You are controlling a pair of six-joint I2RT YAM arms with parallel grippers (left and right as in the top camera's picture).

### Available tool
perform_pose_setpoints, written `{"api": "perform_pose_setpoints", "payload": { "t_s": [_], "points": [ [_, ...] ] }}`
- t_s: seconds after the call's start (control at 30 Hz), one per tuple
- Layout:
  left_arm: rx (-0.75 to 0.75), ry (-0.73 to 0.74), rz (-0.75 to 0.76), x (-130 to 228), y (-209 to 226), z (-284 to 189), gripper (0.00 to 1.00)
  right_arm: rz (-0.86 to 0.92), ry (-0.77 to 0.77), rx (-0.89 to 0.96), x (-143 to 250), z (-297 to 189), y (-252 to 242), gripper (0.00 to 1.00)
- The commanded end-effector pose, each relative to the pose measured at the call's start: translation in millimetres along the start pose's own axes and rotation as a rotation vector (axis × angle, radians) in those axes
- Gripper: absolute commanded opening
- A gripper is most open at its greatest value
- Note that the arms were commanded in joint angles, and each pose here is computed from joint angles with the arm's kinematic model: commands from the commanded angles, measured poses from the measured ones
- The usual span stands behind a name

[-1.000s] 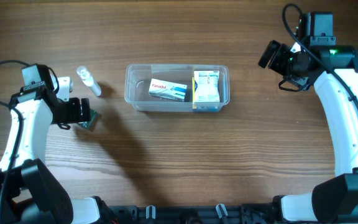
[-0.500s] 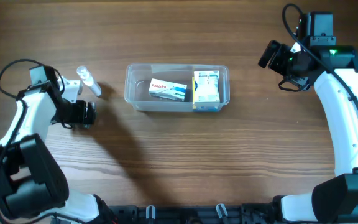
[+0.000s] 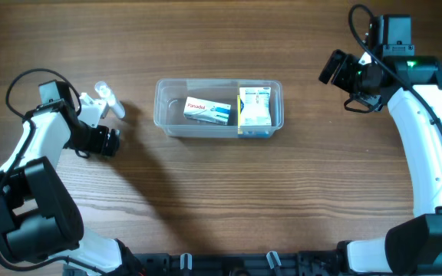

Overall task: Pack container
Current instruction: 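Lower the left gripper and grasp the Zam-Buk tin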

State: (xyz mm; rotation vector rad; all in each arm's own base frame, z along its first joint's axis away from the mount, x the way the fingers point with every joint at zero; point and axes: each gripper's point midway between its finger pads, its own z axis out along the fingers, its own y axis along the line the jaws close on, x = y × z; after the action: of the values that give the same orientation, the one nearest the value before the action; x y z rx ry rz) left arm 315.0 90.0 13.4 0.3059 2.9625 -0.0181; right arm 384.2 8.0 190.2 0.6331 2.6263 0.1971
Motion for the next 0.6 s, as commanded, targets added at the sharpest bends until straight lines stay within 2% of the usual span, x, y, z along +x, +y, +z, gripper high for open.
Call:
{"api": "perform_pose_setpoints", "payload": {
  "t_s": [0.0, 0.4, 0.43, 0.5, 0.57],
  "points": [
    [0.015, -0.011, 0.061, -6, 1, 4, 1.0, 0.009, -0.022, -0.026, -3, -9, 5, 1.0],
    [0.032, 0.014, 0.057, -3, 1, 23, 0.99, 0.009, -0.022, -0.026, -3, -9, 5, 1.0],
    [0.031, 0.014, 0.057, -3, 1, 23, 0.95, 0.009, -0.022, -0.026, -3, -9, 5, 1.0],
    [0.032, 0.015, 0.057, -3, 1, 23, 0.79, 0.009, -0.022, -0.026, -3, -9, 5, 1.0],
    [0.032, 0.015, 0.048, -3, 1, 23, 0.56, 0.009, -0.022, -0.026, -3, -9, 5, 1.0]
  ]
}}
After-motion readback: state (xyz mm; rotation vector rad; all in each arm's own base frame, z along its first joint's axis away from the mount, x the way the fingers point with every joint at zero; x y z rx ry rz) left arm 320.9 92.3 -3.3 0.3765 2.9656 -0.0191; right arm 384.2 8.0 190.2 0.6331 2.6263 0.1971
